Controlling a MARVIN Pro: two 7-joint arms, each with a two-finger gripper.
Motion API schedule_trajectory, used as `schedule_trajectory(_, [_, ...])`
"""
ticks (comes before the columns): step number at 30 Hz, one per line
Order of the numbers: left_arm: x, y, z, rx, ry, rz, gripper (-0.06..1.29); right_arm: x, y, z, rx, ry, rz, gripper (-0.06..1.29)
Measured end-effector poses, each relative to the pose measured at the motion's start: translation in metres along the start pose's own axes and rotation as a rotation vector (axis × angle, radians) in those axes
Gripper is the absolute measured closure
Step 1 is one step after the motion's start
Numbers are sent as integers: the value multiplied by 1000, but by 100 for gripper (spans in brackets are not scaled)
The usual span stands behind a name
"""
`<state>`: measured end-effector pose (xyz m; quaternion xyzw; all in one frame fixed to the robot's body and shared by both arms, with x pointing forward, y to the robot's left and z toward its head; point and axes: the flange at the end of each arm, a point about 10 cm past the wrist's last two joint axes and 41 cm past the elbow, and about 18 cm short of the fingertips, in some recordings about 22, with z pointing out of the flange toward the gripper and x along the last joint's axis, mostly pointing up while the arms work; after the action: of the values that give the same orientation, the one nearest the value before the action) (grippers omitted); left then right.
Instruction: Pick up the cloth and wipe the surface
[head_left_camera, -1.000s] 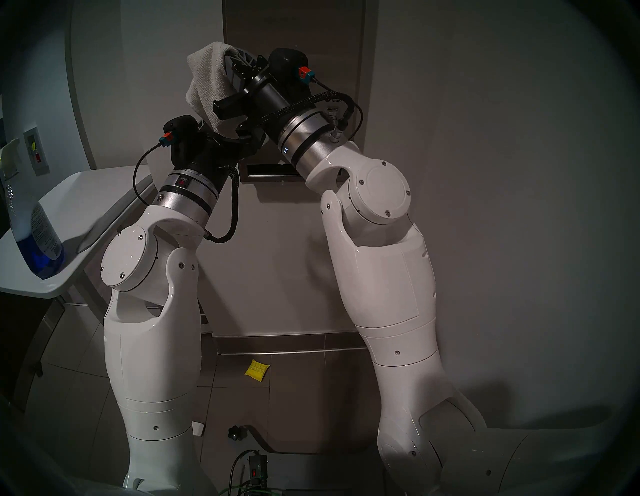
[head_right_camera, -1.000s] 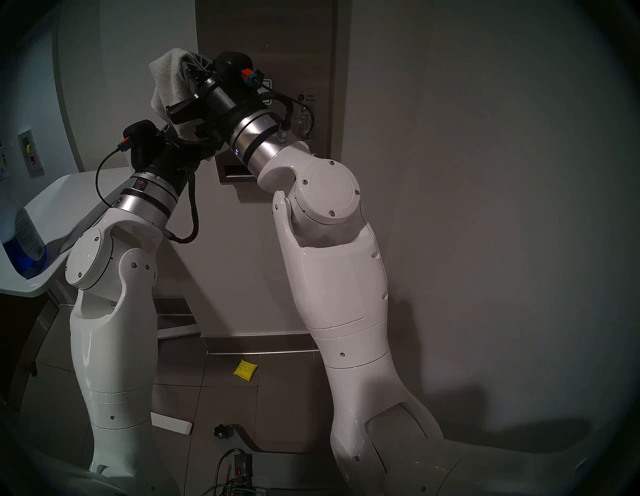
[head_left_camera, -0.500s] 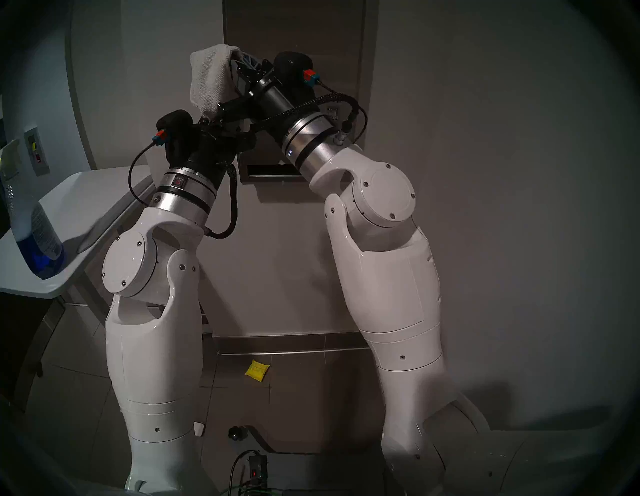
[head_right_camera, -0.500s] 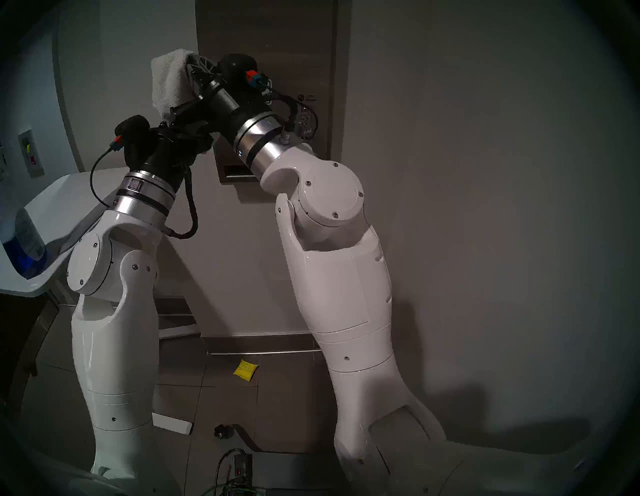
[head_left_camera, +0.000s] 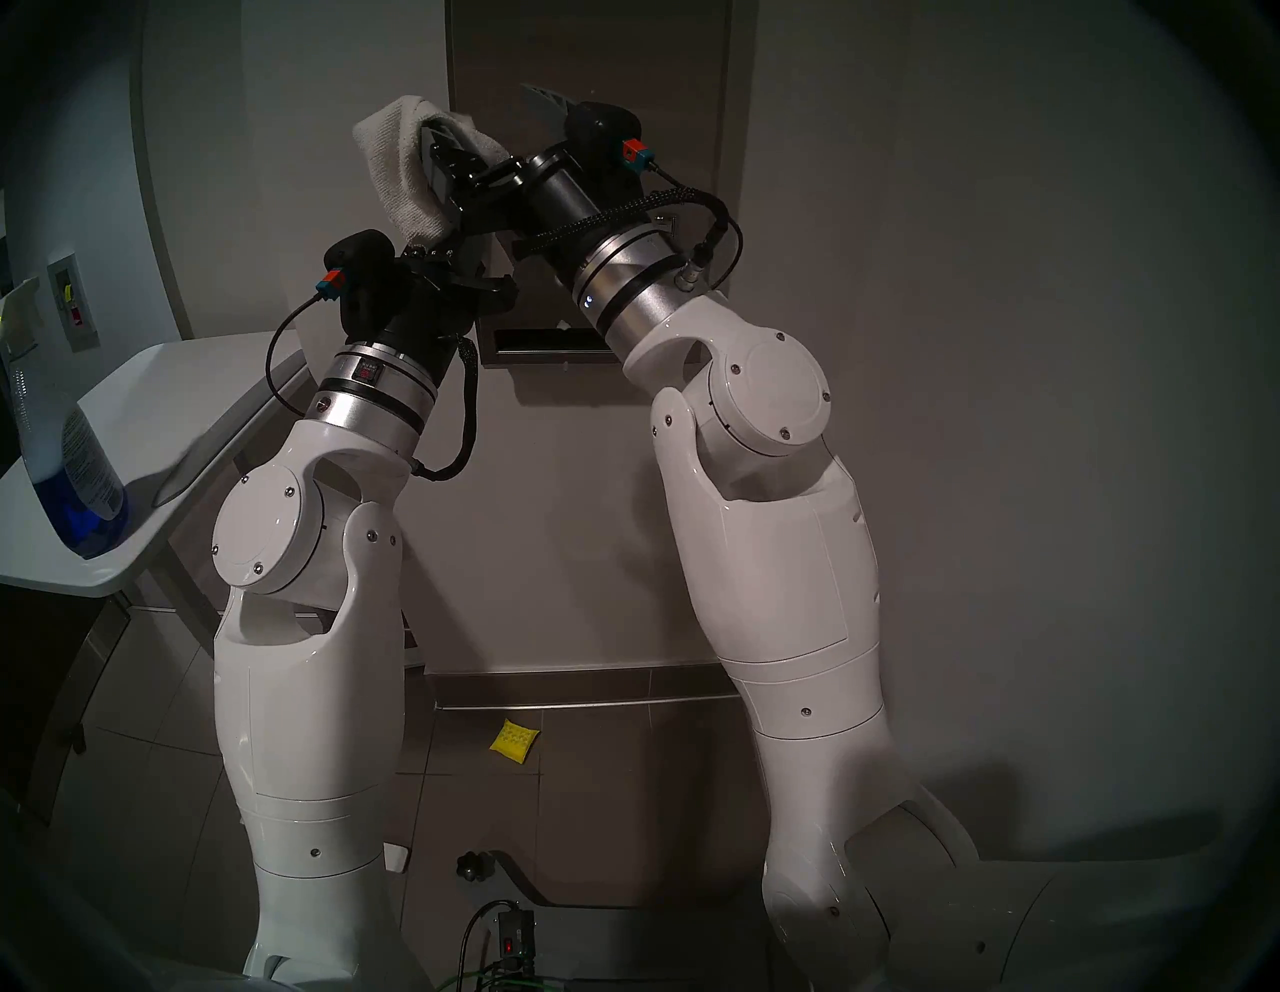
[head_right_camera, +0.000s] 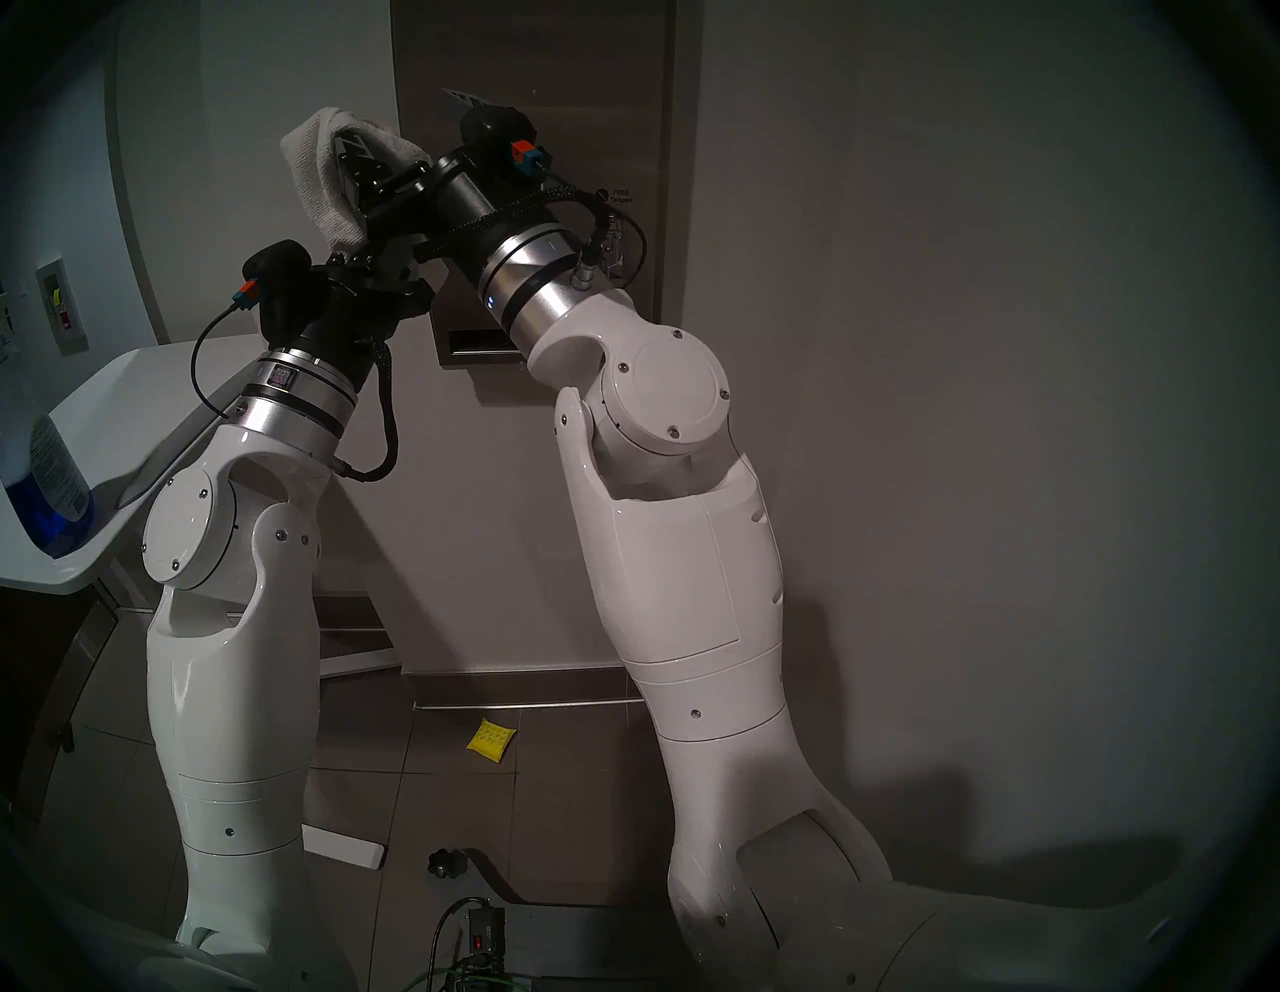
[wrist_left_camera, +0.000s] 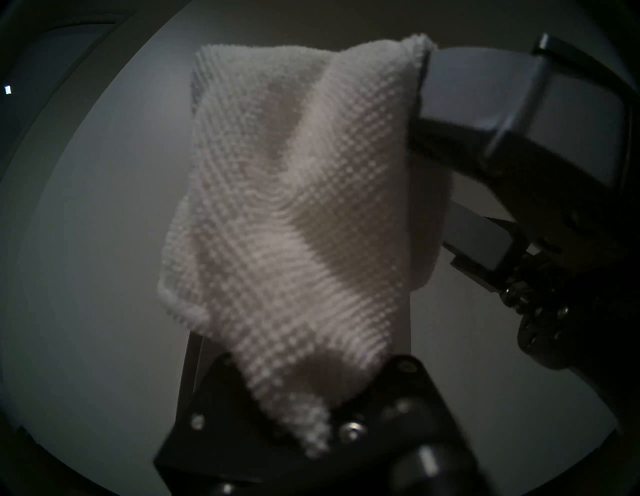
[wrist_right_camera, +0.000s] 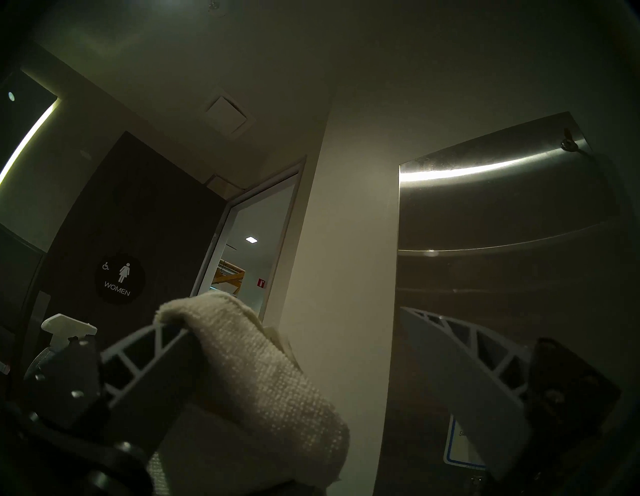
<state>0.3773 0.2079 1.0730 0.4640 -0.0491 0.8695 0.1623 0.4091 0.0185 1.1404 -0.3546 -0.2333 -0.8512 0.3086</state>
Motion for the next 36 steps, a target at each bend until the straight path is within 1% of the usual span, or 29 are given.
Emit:
schedule_trajectory(1, [0, 0, 0, -1, 1, 0, 122, 0, 0, 0, -2, 1, 1, 66])
schedule_trajectory(2, [0, 0, 0, -1, 1, 0, 122, 0, 0, 0, -3, 2, 2, 35])
schedule_trajectory(3, [-1, 0, 1, -3, 3, -1, 122, 0, 1, 0, -5, 3, 4, 7])
schedule_trajectory(4, [-1, 0, 1, -4, 4, -1, 122, 0, 1, 0, -6, 4, 4, 2])
schedule_trajectory(5, [-1, -1, 1, -5, 5, -1, 122, 0, 1, 0, -8, 5, 5, -1])
schedule_trajectory(9, [-1, -6, 3, 3, 5, 7, 122, -1, 1, 0, -10, 7, 7, -1])
schedule_trajectory(15, [-4, -28, 3, 33, -6, 38, 122, -2, 0, 0, -11, 5, 10, -1])
schedule_trajectory(20, [-4, -39, 5, 42, -1, 56, 122, -6, 0, 0, -13, -3, 14, -1])
schedule_trajectory(36, [-2, -41, 16, 14, 12, 77, 122, -5, 0, 0, -14, 0, 16, -1])
